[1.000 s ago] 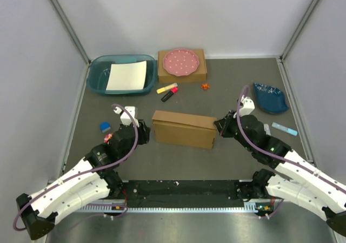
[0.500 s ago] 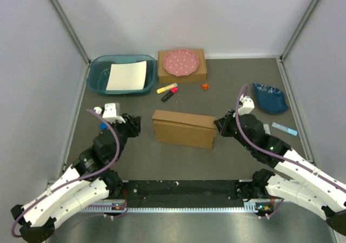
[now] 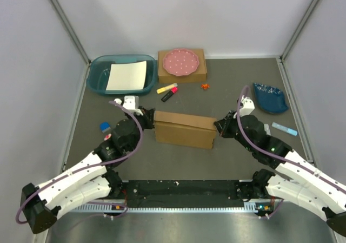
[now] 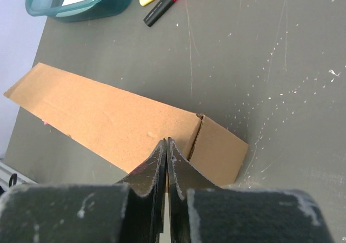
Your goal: Fold the paper box
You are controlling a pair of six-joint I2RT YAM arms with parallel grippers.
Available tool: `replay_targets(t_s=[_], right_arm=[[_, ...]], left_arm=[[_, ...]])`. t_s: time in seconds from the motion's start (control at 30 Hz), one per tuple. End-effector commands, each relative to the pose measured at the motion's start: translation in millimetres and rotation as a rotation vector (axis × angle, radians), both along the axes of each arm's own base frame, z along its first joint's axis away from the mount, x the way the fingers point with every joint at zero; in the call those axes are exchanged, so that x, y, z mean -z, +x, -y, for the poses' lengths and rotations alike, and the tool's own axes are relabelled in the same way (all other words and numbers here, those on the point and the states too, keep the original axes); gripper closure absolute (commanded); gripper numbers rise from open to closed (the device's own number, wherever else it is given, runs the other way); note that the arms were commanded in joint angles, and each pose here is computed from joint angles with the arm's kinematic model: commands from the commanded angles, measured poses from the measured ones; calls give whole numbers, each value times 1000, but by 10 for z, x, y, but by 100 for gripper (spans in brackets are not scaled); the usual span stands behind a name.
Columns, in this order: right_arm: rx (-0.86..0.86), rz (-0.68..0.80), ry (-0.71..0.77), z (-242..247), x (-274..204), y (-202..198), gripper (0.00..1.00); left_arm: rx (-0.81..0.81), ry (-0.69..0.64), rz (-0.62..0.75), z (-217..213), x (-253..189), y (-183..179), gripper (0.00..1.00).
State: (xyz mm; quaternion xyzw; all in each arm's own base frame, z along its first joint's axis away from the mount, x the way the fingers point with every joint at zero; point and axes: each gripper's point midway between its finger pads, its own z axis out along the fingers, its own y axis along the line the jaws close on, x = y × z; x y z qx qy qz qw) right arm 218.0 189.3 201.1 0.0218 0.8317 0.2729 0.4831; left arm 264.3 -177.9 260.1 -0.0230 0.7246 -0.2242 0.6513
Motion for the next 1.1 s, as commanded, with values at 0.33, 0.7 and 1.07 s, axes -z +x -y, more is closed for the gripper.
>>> replay_targets(t_s=[0.33,0.7,1.07], right_arm=[[-32,-141,-148,191,470,-254,100],[-35,113,63,18,-702,-55,100],[-31,-186,-35,111,796,-348,100]], left_arm=[[30,32,-224,15,1183,-166,98],[10,43,-234,-11,1214,-153,98],[34,72,-348,-42,1690,-312,98]])
